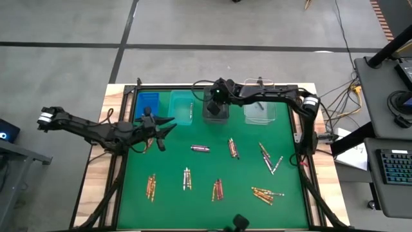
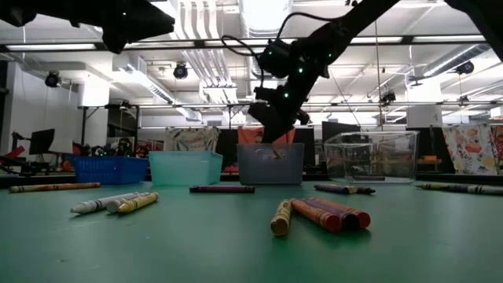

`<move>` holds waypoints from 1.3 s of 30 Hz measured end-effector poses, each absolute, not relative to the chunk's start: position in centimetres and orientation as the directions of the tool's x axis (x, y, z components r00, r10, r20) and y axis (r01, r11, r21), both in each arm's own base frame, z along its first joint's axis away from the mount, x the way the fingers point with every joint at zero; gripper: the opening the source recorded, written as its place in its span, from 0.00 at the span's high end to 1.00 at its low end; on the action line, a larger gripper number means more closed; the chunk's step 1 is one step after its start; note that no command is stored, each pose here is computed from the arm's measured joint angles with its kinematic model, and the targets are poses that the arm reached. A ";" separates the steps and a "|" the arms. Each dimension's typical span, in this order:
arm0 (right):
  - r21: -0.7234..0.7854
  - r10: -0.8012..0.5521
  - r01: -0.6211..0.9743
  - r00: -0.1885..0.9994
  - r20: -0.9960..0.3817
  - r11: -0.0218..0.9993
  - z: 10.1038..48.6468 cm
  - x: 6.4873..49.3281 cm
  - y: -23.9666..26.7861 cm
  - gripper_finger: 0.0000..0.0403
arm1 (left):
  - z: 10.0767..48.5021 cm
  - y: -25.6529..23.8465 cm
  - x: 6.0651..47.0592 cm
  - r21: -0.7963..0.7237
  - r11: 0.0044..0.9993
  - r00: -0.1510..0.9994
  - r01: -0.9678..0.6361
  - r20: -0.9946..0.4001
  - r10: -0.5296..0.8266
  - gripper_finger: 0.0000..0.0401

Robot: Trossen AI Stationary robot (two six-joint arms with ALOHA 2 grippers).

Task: Sort crayons
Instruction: Put the yellow crayon into the black bin, then put the white crayon into the light blue bin

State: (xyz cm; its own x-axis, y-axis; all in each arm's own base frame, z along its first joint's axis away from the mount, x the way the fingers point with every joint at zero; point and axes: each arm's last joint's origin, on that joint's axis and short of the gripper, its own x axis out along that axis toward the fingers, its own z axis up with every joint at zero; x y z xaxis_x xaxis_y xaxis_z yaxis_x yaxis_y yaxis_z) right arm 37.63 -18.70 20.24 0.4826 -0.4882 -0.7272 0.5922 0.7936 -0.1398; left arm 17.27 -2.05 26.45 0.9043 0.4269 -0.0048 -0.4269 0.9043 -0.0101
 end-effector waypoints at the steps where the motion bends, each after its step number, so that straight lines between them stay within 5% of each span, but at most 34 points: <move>1: -0.141 -0.487 0.592 0.478 -0.731 0.794 20.0 37.7 -18.8 0.92 | 26.4 -2.0 17.2 0.008 0.896 0.896 -0.443 -0.014 0.443 0.73; 9: -0.137 -0.494 0.595 0.493 -0.716 0.792 20.1 38.0 -18.9 0.80 | 25.7 -1.2 16.8 0.198 0.807 0.812 -0.557 -0.073 0.579 0.73; 19: -0.155 -0.515 0.577 0.537 -0.669 0.802 21.1 38.1 -19.0 0.70 | 24.8 1.4 16.6 0.206 0.716 0.704 -0.667 -0.141 0.697 0.73; 28: -0.068 -0.471 0.576 0.589 -0.657 0.815 25.6 36.2 -17.7 0.71 | 27.1 3.8 16.7 0.151 0.726 0.715 -0.671 -0.129 0.687 0.79; 39: -0.005 -0.352 0.476 0.643 -0.680 0.879 29.6 33.6 -13.5 0.75 | 29.1 7.4 17.7 0.208 0.765 0.709 -0.610 -0.289 0.643 0.81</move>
State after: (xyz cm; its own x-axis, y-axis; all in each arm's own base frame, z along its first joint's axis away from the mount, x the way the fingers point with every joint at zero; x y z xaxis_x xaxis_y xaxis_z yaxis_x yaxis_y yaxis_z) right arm 33.64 -13.53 29.59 0.6431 -0.3525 -0.6798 0.4762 0.8793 -0.0054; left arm 17.71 7.41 29.08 0.7090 0.6435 -0.2886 -0.6095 0.7650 0.2082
